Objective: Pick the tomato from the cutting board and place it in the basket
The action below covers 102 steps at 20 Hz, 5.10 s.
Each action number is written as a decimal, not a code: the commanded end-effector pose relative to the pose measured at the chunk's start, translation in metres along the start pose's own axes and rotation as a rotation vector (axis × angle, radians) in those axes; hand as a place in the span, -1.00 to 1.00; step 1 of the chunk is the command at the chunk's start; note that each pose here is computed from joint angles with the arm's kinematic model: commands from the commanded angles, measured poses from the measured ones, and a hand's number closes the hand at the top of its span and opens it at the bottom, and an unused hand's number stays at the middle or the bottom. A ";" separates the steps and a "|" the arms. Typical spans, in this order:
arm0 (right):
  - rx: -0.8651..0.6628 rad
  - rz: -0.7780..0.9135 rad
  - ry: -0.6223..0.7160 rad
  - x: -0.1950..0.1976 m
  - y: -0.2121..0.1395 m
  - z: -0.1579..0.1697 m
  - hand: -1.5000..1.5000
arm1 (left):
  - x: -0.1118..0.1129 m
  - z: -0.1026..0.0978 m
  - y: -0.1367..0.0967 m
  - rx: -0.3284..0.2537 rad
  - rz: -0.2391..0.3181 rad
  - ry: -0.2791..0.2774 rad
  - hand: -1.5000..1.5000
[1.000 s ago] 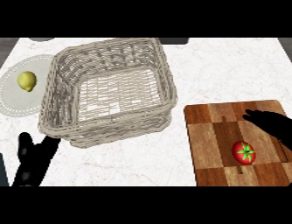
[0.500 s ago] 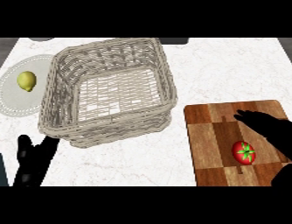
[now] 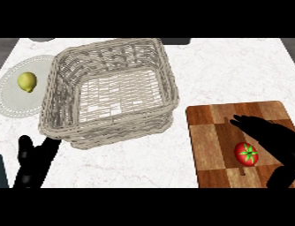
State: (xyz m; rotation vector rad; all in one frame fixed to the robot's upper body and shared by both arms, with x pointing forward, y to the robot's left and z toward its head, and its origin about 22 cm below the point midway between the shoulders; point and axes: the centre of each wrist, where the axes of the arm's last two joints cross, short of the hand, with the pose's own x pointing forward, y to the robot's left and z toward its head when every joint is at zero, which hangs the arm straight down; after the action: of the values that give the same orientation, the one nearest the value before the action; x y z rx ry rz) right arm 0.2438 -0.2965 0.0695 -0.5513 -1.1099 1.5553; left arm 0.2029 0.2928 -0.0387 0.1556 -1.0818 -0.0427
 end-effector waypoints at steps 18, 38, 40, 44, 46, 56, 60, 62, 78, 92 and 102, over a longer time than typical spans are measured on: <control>0.051 0.021 0.036 -0.003 0.036 -0.037 -1.00 | -0.004 -0.012 0.004 -0.013 0.011 0.060 0.00; -0.105 0.093 -0.107 0.193 0.077 -0.074 1.00 | -0.004 0.000 -0.001 -0.027 -0.013 0.037 0.00; -0.151 0.143 -0.080 0.212 0.073 -0.071 1.00 | -0.001 -0.003 -0.001 -0.027 -0.017 0.039 0.00; -0.260 0.082 -0.050 0.242 0.074 -0.056 1.00 | -0.003 -0.005 -0.007 -0.042 -0.012 0.046 0.00; -0.313 -0.082 -0.059 0.248 0.074 -0.044 1.00 | -0.004 -0.005 -0.006 -0.044 -0.011 0.051 0.00; -0.733 -0.592 -0.159 0.284 0.034 0.001 1.00 | -0.001 -0.007 -0.003 -0.035 -0.025 0.052 0.00; -0.821 -0.611 -0.101 0.291 0.018 0.001 1.00 | -0.005 -0.004 -0.008 -0.043 -0.009 0.064 0.00; -0.876 -0.656 -0.078 0.293 0.004 0.003 1.00 | -0.001 -0.006 0.003 -0.013 -0.014 0.060 0.00; -0.974 -0.633 0.153 0.317 -0.105 -0.032 1.00 | 0.001 -0.009 -0.010 -0.058 -0.030 0.059 0.00; -0.923 -0.876 0.186 0.313 -0.156 -0.093 1.00 | -0.001 -0.008 -0.012 -0.071 -0.029 0.060 0.00; -0.921 -0.894 0.161 0.306 -0.112 -0.137 1.00 | 0.005 -0.013 -0.010 -0.057 -0.021 0.059 0.00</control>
State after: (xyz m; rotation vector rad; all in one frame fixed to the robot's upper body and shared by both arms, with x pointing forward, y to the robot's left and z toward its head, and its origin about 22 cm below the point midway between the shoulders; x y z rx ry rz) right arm 0.3230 0.0296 0.1913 -0.6799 -1.7148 0.3242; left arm 0.2192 0.2827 -0.0339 0.1214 -1.0878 -0.1064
